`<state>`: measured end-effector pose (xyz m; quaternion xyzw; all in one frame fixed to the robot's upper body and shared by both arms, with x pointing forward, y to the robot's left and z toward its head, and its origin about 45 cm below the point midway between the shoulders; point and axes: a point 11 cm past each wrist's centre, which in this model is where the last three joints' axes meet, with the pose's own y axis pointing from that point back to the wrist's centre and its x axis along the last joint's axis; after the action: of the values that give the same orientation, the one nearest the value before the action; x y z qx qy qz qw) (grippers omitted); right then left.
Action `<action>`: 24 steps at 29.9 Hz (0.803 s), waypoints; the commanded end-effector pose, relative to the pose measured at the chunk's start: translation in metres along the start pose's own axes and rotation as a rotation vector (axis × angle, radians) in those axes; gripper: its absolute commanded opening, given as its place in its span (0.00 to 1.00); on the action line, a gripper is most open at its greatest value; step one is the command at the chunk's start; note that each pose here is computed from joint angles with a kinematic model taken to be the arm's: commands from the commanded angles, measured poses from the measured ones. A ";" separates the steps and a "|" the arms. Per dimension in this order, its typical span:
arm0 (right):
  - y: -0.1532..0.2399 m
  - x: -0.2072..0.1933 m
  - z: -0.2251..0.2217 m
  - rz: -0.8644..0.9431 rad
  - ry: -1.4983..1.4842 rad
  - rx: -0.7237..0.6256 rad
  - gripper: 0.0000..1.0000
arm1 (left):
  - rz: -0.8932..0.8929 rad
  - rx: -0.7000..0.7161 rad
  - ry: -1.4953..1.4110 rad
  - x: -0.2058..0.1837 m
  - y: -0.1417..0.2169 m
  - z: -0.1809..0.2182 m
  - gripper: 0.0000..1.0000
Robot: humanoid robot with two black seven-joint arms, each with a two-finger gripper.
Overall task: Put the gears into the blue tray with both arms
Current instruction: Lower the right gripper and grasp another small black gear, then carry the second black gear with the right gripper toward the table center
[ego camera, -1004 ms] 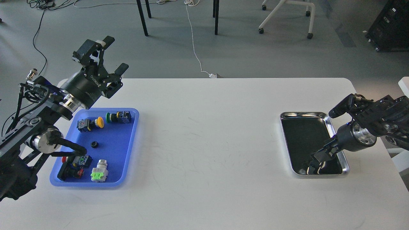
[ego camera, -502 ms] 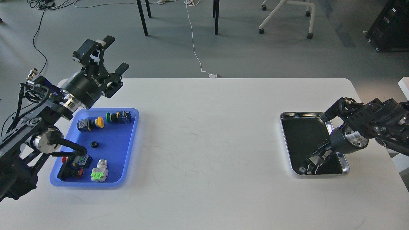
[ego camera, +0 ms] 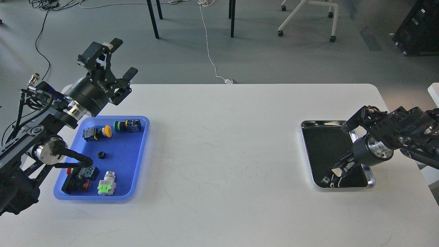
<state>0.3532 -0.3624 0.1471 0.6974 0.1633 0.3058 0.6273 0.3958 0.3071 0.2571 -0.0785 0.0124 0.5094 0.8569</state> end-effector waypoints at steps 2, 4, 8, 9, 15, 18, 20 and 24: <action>-0.002 -0.002 0.000 -0.010 0.001 0.000 0.30 | 0.001 0.000 -0.001 0.000 0.000 0.000 0.98; -0.003 -0.002 -0.001 -0.010 0.002 0.001 0.25 | 0.001 0.000 -0.001 0.000 0.000 0.000 0.98; -0.002 -0.001 -0.001 -0.009 0.003 0.002 0.20 | 0.001 0.000 -0.001 0.000 0.000 0.000 0.98; -0.002 -0.001 -0.001 -0.007 0.003 0.002 0.20 | 0.001 0.000 -0.001 0.000 0.000 0.000 0.98; 0.008 0.014 0.000 0.024 0.012 -0.004 0.18 | 0.004 -0.004 -0.003 0.002 0.000 0.003 0.98; 0.018 0.029 -0.003 0.051 0.036 -0.006 0.18 | 0.003 -0.004 -0.004 0.002 0.001 0.003 0.98; 0.027 0.042 -0.005 0.079 0.055 -0.005 0.18 | 0.003 -0.006 -0.004 0.002 0.001 0.003 0.98; 0.051 0.079 -0.023 0.166 0.038 0.056 0.19 | 0.005 -0.007 -0.004 0.003 0.001 0.004 0.98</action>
<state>0.3822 -0.3270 0.1930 0.7010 0.1434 0.3547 0.6018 0.3962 0.3104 0.2604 -0.0795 0.0088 0.5116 0.8555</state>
